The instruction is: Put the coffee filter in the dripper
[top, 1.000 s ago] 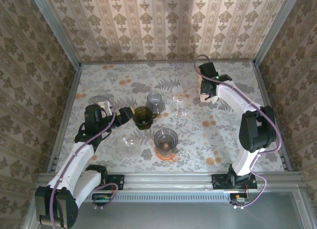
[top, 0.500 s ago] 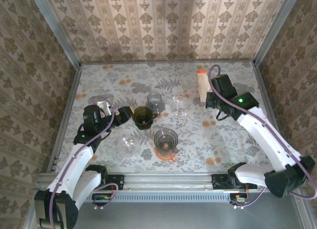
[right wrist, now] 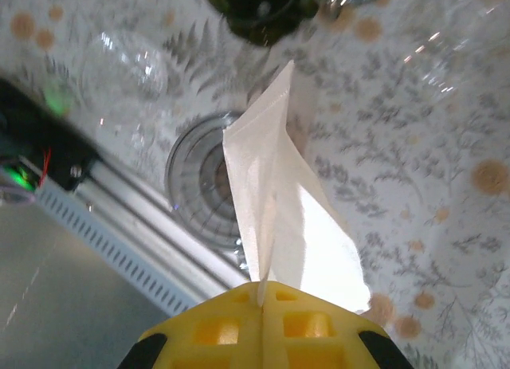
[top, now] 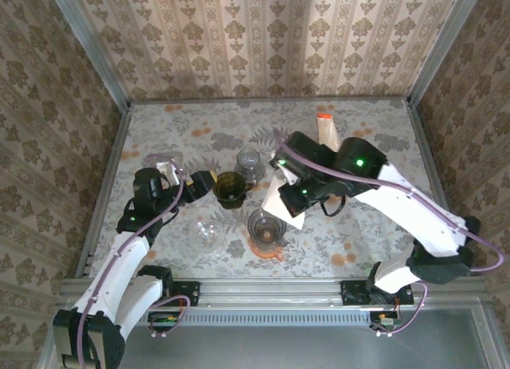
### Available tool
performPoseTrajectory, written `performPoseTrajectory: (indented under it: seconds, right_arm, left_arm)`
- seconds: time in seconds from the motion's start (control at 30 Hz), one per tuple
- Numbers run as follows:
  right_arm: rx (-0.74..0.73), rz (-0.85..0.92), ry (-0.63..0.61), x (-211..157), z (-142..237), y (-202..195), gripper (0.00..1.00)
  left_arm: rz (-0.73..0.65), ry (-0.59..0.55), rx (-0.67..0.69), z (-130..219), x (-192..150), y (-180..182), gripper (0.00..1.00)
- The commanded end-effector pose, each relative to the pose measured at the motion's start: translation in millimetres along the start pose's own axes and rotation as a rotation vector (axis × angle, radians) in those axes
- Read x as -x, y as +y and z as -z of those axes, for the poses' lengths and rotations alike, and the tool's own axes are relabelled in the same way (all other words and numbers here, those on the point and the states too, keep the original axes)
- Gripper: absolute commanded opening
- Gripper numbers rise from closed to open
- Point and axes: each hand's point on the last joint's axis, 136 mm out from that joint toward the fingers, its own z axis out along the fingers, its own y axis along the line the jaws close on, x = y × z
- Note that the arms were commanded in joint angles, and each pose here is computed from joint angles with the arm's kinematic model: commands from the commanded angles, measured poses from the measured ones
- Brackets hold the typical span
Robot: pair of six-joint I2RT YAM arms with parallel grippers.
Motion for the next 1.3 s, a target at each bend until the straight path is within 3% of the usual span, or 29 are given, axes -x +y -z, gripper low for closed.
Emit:
performPoseTrajectory:
  seconds: [0.0,0.27,0.83,1.27]
  right_arm:
    - [-0.049,0.014,0.205,-36,-1,0,0.00]
    - [-0.117,0.032,0.313,-33,-22,7,0.00]
    - [-0.204,0.023,0.348,-29,-52,4,0.00]
    - [-0.115,0.018,0.329,-22,-100,26,0.00]
  left_arm:
    - [-0.031,0.000,-0.026,5,4,-15,0.88]
    - [-0.067,-0.002,-0.034,11,5,-22,0.88]
    - [-0.081,0.031,-0.094,10,-1,-31,0.85]
    - [-0.078,0.092,-0.107,7,-15,-34,0.79]
